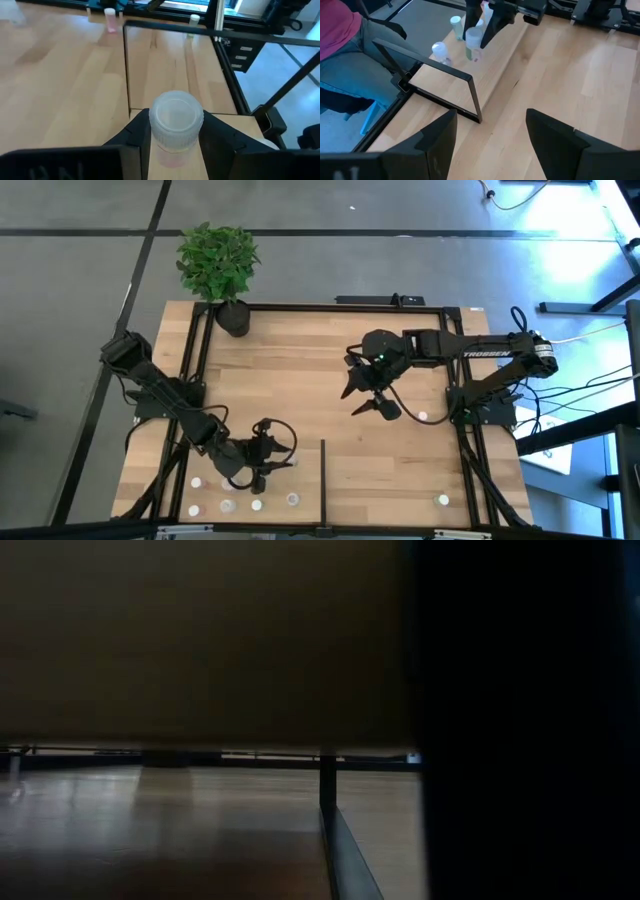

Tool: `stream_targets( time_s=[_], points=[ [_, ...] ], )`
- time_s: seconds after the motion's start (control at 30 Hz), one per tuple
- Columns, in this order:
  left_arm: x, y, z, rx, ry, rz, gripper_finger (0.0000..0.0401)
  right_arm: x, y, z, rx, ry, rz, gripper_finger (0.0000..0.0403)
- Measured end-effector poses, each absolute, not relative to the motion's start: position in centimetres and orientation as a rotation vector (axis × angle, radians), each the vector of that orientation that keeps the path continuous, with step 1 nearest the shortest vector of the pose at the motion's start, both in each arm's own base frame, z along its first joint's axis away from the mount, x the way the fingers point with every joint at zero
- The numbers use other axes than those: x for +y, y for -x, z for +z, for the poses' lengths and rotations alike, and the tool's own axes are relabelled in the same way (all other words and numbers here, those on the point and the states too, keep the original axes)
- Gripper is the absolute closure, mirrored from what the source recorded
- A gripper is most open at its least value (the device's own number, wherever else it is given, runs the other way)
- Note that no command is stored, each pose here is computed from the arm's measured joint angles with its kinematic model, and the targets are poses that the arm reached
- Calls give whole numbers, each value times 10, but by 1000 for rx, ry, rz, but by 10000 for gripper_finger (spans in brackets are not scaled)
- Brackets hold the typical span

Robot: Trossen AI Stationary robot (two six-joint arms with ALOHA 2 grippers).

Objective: Pick and place medicine bottles onto shelf by color
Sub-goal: Put the left transparent pill bottle on the shelf aligned with the other transparent pill bottle

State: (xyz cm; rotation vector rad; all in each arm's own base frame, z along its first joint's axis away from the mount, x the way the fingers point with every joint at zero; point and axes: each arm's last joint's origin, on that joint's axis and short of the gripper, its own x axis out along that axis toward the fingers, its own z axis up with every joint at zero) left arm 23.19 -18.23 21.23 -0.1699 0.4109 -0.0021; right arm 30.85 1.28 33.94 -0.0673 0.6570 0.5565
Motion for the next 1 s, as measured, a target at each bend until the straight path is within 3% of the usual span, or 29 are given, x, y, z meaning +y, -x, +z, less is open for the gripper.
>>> stream_targets(
  time_s=[1.0],
  points=[
    [-210, -249, 197, 514, 238, 67, 280, 13, -309, 339, 657, 67, 556, 163]
  ],
)
